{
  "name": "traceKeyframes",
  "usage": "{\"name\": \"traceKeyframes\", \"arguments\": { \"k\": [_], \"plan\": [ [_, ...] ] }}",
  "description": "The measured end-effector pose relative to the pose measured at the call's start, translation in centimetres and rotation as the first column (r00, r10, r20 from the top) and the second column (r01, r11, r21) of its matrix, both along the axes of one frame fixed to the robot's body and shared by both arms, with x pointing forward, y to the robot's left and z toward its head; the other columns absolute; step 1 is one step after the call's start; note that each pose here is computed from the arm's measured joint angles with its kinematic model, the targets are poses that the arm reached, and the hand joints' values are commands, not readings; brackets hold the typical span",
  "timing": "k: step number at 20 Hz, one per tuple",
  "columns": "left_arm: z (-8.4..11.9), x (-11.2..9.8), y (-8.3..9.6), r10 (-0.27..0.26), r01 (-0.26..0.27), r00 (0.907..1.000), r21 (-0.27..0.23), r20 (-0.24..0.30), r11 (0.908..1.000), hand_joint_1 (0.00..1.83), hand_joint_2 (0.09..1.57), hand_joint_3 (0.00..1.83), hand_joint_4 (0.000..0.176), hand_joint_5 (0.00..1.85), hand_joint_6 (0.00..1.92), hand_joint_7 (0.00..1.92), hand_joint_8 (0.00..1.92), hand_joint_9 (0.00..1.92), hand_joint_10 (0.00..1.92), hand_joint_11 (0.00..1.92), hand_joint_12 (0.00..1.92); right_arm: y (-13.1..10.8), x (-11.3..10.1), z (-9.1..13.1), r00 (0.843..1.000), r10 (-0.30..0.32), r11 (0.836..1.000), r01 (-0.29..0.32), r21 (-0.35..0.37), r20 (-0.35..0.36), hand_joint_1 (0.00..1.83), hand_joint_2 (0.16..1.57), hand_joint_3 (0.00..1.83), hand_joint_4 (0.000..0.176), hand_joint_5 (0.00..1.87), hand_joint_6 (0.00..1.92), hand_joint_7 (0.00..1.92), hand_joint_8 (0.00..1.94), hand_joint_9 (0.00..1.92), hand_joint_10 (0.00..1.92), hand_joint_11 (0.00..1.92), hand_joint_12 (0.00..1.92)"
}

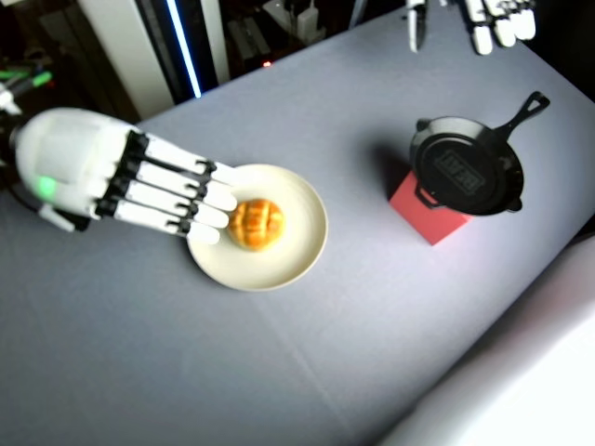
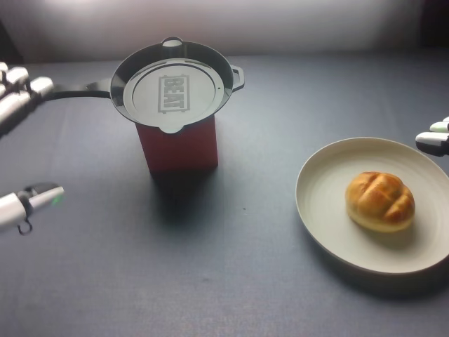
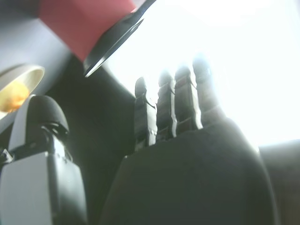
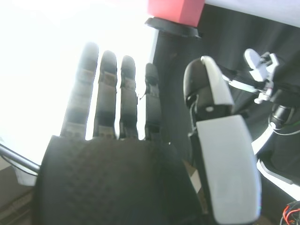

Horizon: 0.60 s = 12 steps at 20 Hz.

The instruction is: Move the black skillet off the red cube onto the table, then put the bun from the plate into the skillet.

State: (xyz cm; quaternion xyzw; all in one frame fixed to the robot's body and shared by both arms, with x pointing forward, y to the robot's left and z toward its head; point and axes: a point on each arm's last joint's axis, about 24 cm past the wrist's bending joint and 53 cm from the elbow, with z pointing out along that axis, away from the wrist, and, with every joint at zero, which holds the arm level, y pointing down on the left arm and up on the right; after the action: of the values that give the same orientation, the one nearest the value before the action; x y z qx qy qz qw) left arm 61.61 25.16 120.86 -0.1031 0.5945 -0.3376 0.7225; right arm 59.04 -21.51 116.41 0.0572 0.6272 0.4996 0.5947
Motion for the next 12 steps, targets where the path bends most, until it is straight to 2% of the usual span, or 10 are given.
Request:
{"name": "traceKeyframes", "arguments": {
  "k": [1, 3, 4, 5, 6, 7, 8, 9, 11, 12],
  "plan": [
    [0.1, 0.6, 0.3, 0.013, -0.013, 0.9999, -0.003, 0.005, 0.9999, 0.83, 1.0, 0.0, 0.069, 0.22, 0.0, 0.17, 0.0, 0.08, 0.01, 0.0, 0.16, 0.0, 0.0, 0.0, 1.0, 0.0, 1.0, 0.0, 0.0, 0.0, 0.86, 1.26, 0.0, 0.051, 0.41, 0.0, 0.4, 0.0, 0.4, 0.0, 0.38, 0.16],
    [-0.1, 2.0, 0.6, 0.052, -0.051, 0.9986, 0.019, -0.012, 0.9985, 0.77, 0.96, 0.0, 0.084, 0.22, 0.0, 0.17, 0.0, 0.05, 0.0, 0.0, 0.01, 0.0, 0.0, 0.0, 1.0, 0.0, 1.0, 0.0, 0.0, 0.0, 0.86, 1.26, 0.0, 0.047, 0.41, 0.0, 0.4, 0.0, 0.41, 0.01, 0.38, 0.16],
    [-0.4, 3.6, 0.8, 0.077, -0.076, 0.9966, 0.041, -0.029, 0.9963, 0.77, 0.92, 0.0, 0.119, 0.19, 0.0, 0.13, 0.0, 0.0, 0.0, 0.0, 0.0, 0.0, 0.0, 0.0, 1.0, 0.0, 1.0, 0.0, -0.001, 0.0, 0.87, 1.27, 0.01, 0.058, 0.42, 0.0, 0.4, 0.0, 0.4, 0.0, 0.39, 0.16],
    [-0.4, 3.6, 0.8, 0.077, -0.076, 0.9966, 0.041, -0.029, 0.9963, 0.77, 0.92, 0.0, 0.119, 0.19, 0.0, 0.13, 0.0, 0.0, 0.0, 0.0, 0.0, 0.0, 0.0, 0.0, 1.0, 0.0, 1.0, 0.0, -0.001, 0.0, 0.87, 1.27, 0.01, 0.058, 0.42, 0.0, 0.4, 0.0, 0.4, 0.0, 0.39, 0.16],
    [-0.6, 4.9, 1.1, 0.09, -0.088, 0.995, 0.042, -0.044, 0.9952, 0.74, 0.91, 0.0, 0.124, 0.16, 0.0, 0.13, 0.0, 0.01, 0.0, 0.01, 0.0, 0.0, 0.0, 0.0, 1.0, 0.001, 1.0, -0.001, 0.0, 0.0, 0.85, 1.27, 0.0, 0.065, 0.43, 0.01, 0.42, 0.01, 0.41, 0.0, 0.4, 0.15],
    [-0.8, 6.1, 1.3, 0.099, -0.097, 0.9932, 0.038, -0.061, 0.9946, 0.75, 0.91, 0.0, 0.153, 0.13, 0.0, 0.12, 0.0, 0.03, 0.01, 0.01, 0.01, 0.1, -0.1, 0.0, 1.0, 0.004, 1.0, -0.004, -0.001, 0.001, 0.85, 1.27, 0.0, 0.066, 0.44, 0.01, 0.42, 0.01, 0.41, 0.0, 0.41, 0.16],
    [-1.2, 7.4, 1.7, 0.114, -0.112, 0.9897, 0.031, -0.086, 0.9932, 0.75, 0.9, 0.0, 0.171, 0.13, 0.0, 0.14, 0.01, 0.05, 0.02, 0.03, 0.01, 0.1, -0.1, 0.0, 1.0, 0.005, 1.0, -0.005, -0.002, 0.001, 0.84, 1.27, 0.0, 0.063, 0.44, 0.0, 0.42, 0.0, 0.41, 0.0, 0.41, 0.15],
    [-1.5, 8.3, 1.7, 0.119, -0.118, 0.9874, 0.022, -0.104, 0.9928, 0.75, 0.89, 0.0, 0.175, 0.14, 0.0, 0.14, 0.0, 0.05, 0.02, 0.01, 0.01, 0.1, -0.1, 0.0, 1.0, 0.005, 1.0, -0.005, -0.002, 0.0, 0.84, 1.27, 0.0, 0.062, 0.43, 0.0, 0.42, 0.0, 0.41, 0.0, 0.41, 0.15],
    [-2.0, 10.2, 1.0, 0.11, -0.11, 0.9834, 0.008, -0.144, 0.9939, 0.74, 0.9, 0.0, 0.168, 0.12, 0.0, 0.12, 0.0, 0.05, 0.01, 0.01, 0.0, 0.1, 0.0, -0.1, 1.0, 0.003, 1.0, -0.003, -0.002, -0.001, 0.77, 1.27, 0.0, 0.076, 0.45, 0.01, 0.43, 0.01, 0.4, 0.0, 0.4, 0.14],
    [-2.1, 11.0, 0.6, 0.106, -0.104, 0.9816, 0.023, -0.159, 0.9943, 0.76, 0.91, 0.0, 0.161, 0.12, 0.0, 0.12, 0.0, 0.05, 0.01, 0.0, 0.0, 0.1, -0.1, -0.1, 1.0, 0.005, 1.0, -0.005, -0.003, -0.001, 0.76, 1.27, 0.0, 0.071, 0.45, 0.01, 0.43, 0.01, 0.4, 0.0, 0.4, 0.14]
  ]
}}
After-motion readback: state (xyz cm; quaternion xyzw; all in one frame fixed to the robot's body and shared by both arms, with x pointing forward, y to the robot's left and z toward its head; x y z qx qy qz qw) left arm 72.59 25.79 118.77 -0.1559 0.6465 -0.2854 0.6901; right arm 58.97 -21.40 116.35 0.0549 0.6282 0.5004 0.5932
